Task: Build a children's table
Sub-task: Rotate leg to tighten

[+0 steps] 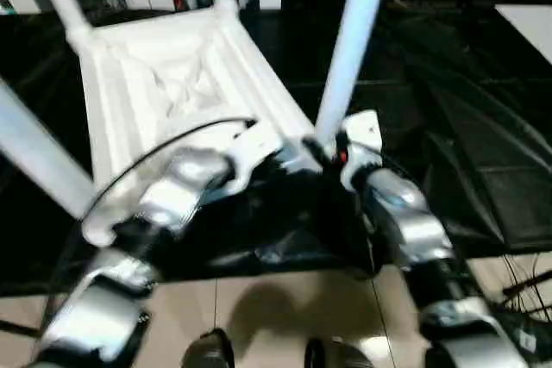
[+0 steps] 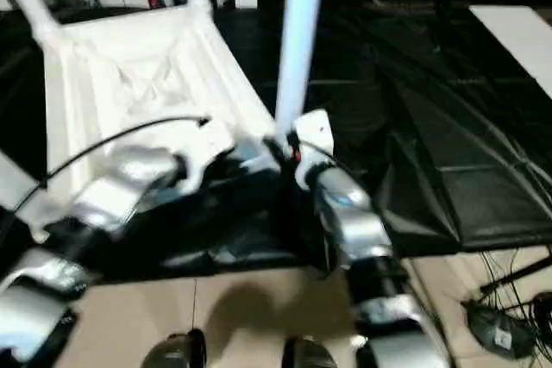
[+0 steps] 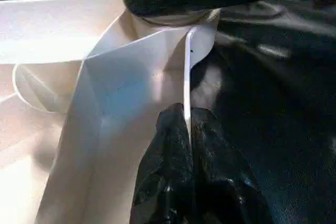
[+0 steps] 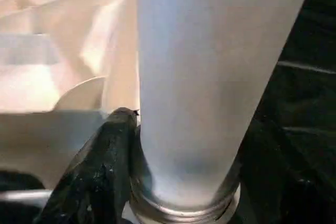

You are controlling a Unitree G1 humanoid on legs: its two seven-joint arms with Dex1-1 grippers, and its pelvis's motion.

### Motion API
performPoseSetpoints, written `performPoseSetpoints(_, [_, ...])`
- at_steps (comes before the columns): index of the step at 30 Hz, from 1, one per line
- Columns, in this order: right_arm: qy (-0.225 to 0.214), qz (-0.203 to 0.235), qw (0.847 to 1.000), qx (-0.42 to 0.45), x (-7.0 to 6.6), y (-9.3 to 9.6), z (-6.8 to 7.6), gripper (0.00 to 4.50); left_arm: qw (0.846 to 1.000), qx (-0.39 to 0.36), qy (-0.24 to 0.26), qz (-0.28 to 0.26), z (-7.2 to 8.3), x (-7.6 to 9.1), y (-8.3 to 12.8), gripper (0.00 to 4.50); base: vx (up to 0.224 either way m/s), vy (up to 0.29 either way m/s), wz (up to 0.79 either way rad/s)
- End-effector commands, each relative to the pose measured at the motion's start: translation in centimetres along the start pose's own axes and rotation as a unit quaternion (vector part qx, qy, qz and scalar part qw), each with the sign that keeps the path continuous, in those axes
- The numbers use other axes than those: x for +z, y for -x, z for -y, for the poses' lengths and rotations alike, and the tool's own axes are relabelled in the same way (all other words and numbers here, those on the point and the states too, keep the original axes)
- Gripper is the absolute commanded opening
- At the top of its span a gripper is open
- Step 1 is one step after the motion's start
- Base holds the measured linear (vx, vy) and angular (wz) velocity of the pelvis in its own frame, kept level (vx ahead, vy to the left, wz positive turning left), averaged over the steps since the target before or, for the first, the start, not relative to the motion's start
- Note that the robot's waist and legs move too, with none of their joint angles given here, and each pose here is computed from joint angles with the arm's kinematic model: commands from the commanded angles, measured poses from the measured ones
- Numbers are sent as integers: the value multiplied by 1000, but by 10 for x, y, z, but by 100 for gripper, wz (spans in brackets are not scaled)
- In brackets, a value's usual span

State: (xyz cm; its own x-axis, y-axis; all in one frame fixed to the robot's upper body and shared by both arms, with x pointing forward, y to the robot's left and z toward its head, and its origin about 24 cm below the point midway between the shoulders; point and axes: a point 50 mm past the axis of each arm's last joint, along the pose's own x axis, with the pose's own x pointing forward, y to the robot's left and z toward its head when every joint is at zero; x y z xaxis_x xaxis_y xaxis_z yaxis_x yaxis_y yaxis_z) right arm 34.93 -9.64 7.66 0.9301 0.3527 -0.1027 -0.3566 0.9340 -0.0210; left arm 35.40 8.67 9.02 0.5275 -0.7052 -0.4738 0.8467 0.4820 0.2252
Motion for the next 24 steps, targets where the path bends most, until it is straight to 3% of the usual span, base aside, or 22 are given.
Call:
performPoseSetpoints(1, [-13, -63, 997, 31, -27, 0, -23, 249, 1000, -7, 21, -22, 12, -11, -12, 0, 0, 0, 0])
performPoseSetpoints(3, [-13, -51, 997, 52, -24, 0, -28, 249, 999, -17, 20, -27, 13, -12, -12, 0, 0, 0, 0])
performPoseSetpoints(5, [-25, -44, 997, 63, -23, 1, -29, 319, 999, -22, 19, -31, 14, -13, -11, 0, 0, 0, 0])
performPoseSetpoints(8, [-35, -19, 997, 65, -15, 4, -28, 330, 998, -33, 22, -39, 15, -16, -9, 0, 0, 0, 0])
performPoseSetpoints(12, [-25, 17, 998, 61, 4, 8, -14, 370, 998, -50, 12, -42, 13, -17, -3, 0, 0, 0, 0])
performPoseSetpoints(14, [-24, 22, 998, 62, 7, 9, -11, 378, 998, -53, 11, -42, 13, -17, -2, 0, 0, 0, 0])
performPoseSetpoints(16, [-21, 31, 994, 106, 18, 18, 2, 403, 997, -60, 3, -46, 11, -20, 6, 0, 0, 0, 0])
performPoseSetpoints(17, [-19, 31, 991, 132, 22, 23, 6, 408, 997, -64, -1, -46, 11, -22, 9, 0, 0, 0, 0])
performPoseSetpoints(18, [27, 13, 977, 212, 24, 40, 15, 413, 995, -87, -13, -40, 12, -23, 18, 0, 54, 6, 0])
performPoseSetpoints(20, [77, -6, 962, 260, 23, 53, 21, 436, 993, -108, -21, -37, 13, -25, 25, 0, 61, 5, -1])
performPoseSetpoints(22, [89, -16, 952, 294, 24, 66, 33, 436, 981, -184, -57, -23, 24, -26, 39, 0, 65, 0, 0])
performPoseSetpoints(24, [93, -17, 944, 315, 25, 71, 34, 436, 974, -217, -67, -22, 29, -27, 45, 0, 27, -4, 0])
